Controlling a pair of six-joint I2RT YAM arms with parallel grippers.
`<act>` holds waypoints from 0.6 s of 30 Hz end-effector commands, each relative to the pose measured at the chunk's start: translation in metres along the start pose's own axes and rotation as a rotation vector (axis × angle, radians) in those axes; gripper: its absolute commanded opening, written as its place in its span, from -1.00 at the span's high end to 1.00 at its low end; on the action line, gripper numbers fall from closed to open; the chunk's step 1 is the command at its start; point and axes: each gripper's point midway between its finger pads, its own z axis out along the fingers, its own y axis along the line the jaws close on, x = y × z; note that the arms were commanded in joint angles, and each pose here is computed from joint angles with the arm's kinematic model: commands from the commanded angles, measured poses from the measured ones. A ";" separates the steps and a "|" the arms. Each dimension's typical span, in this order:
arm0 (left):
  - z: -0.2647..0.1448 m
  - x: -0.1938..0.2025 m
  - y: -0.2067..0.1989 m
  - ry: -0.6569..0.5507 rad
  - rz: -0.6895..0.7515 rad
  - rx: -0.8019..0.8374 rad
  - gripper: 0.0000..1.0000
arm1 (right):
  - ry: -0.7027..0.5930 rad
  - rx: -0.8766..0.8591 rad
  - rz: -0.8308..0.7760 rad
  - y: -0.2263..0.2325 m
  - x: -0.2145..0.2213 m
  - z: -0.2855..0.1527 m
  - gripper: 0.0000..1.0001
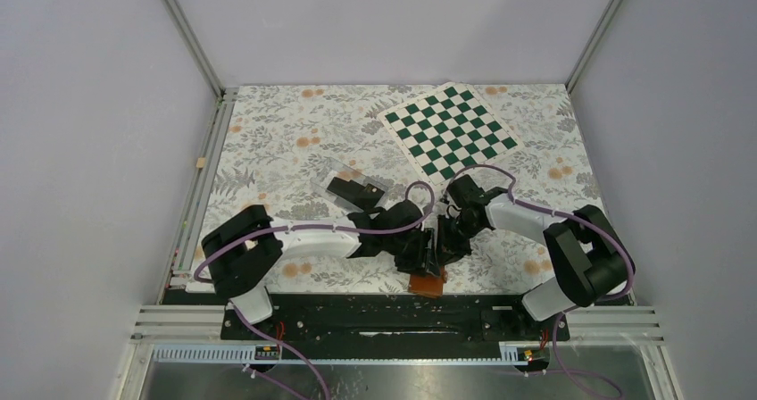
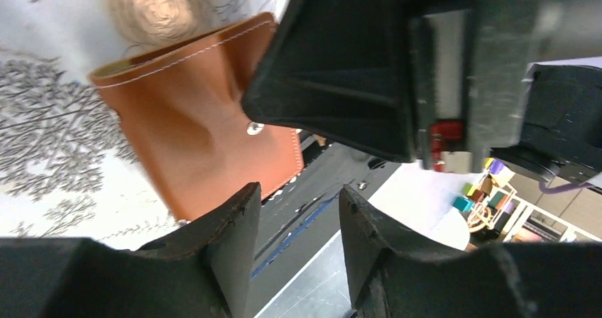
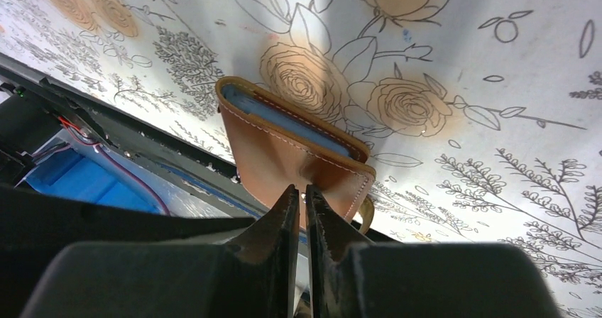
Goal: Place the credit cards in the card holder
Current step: Close the card holder at the center of the board.
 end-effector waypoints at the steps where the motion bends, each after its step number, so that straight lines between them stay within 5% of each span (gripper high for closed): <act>1: 0.005 -0.009 -0.035 -0.010 0.018 0.105 0.10 | 0.000 0.029 0.021 -0.007 0.000 0.006 0.72; 18: 0.032 -0.017 -0.022 0.003 0.003 -0.002 0.32 | 0.014 0.042 0.053 -0.016 0.005 0.016 0.75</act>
